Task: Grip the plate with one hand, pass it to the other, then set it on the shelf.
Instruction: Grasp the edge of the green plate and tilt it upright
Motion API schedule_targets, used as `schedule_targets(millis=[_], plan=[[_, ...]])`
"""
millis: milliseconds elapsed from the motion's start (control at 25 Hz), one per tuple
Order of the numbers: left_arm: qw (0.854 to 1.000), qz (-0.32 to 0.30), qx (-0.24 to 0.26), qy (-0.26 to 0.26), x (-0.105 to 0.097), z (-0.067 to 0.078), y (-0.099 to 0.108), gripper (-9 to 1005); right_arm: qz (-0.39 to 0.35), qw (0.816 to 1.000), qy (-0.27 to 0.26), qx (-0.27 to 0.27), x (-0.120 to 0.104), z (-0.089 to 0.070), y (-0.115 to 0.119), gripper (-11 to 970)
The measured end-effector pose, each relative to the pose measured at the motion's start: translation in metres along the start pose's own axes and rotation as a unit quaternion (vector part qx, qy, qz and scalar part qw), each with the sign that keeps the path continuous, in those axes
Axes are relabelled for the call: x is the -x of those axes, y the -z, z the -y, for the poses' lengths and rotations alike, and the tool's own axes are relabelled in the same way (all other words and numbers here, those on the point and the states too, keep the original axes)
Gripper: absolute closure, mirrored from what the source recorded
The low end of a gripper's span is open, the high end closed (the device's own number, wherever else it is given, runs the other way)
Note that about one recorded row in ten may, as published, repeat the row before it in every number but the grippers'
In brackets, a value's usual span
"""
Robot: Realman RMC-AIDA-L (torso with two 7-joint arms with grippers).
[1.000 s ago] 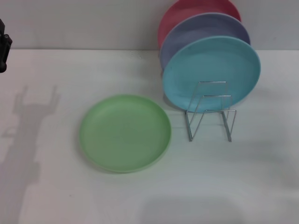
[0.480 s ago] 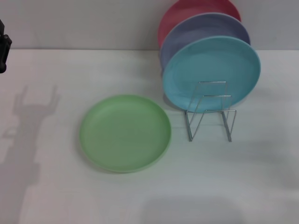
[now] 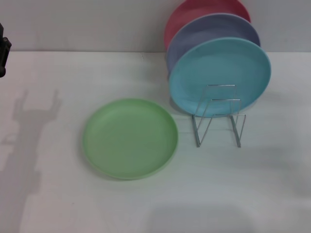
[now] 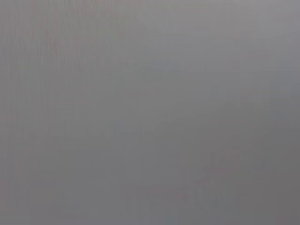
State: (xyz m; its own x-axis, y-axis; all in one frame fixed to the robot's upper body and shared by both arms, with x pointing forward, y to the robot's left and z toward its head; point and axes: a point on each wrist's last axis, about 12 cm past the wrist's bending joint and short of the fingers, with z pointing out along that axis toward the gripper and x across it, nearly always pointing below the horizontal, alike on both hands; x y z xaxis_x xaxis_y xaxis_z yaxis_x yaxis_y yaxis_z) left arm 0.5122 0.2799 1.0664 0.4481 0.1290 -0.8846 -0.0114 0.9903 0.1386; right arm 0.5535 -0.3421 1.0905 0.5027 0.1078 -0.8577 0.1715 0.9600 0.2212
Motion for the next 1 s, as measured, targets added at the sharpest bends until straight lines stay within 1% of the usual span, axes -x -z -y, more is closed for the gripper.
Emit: schedule_targets(millis=[520,1000], plan=[[1.0,0.001,0.0,0.002,0.0005,0.0013,-0.0003,177,-0.012,1.0,-0.003,0.001,-0.0035,-0.0024,0.0005,332],[1.0,0.0,-0.001,-0.003,-0.0002,-0.0007,-0.0012,177,-0.009,1.0,-0.011,0.002,-0.0035,-0.0061,-0.0001,332]])
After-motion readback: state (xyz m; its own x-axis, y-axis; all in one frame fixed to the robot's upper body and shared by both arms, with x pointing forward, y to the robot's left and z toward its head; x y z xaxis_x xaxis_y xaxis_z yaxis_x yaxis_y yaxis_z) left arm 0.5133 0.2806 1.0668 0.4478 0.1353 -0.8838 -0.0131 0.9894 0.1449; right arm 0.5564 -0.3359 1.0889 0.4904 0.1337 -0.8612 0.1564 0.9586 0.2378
